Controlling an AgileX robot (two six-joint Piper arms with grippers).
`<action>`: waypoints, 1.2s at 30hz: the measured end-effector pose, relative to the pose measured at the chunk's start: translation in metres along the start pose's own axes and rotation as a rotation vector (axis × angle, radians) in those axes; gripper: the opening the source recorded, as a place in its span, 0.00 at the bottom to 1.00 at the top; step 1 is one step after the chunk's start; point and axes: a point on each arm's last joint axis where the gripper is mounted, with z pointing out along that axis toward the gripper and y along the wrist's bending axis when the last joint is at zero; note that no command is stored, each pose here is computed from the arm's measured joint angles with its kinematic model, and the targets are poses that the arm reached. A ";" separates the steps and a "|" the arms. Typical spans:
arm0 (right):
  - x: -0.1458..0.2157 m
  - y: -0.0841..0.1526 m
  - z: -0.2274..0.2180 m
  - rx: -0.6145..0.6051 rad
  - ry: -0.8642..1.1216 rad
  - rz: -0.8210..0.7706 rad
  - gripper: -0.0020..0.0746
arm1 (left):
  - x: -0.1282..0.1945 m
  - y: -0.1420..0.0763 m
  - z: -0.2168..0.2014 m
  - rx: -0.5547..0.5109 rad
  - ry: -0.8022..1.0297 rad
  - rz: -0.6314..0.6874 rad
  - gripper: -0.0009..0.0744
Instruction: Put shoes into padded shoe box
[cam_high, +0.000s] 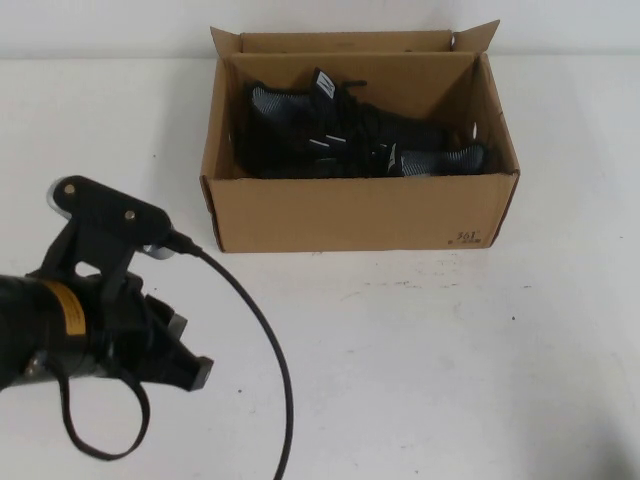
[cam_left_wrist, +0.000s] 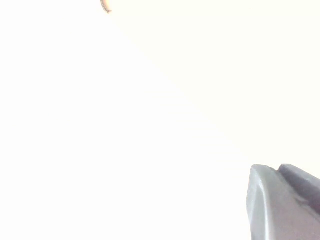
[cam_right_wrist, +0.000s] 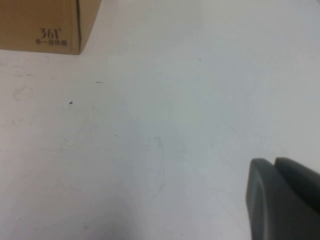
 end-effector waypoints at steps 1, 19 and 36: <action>0.000 0.000 0.000 0.000 0.000 0.000 0.02 | -0.001 0.000 0.000 0.000 -0.011 0.002 0.01; 0.000 0.000 0.000 0.000 0.000 0.000 0.02 | 0.097 0.026 -0.039 -0.118 -0.858 0.011 0.01; 0.000 0.000 0.000 0.000 0.000 0.000 0.02 | 0.195 0.036 -0.026 -0.380 -0.653 -0.202 0.01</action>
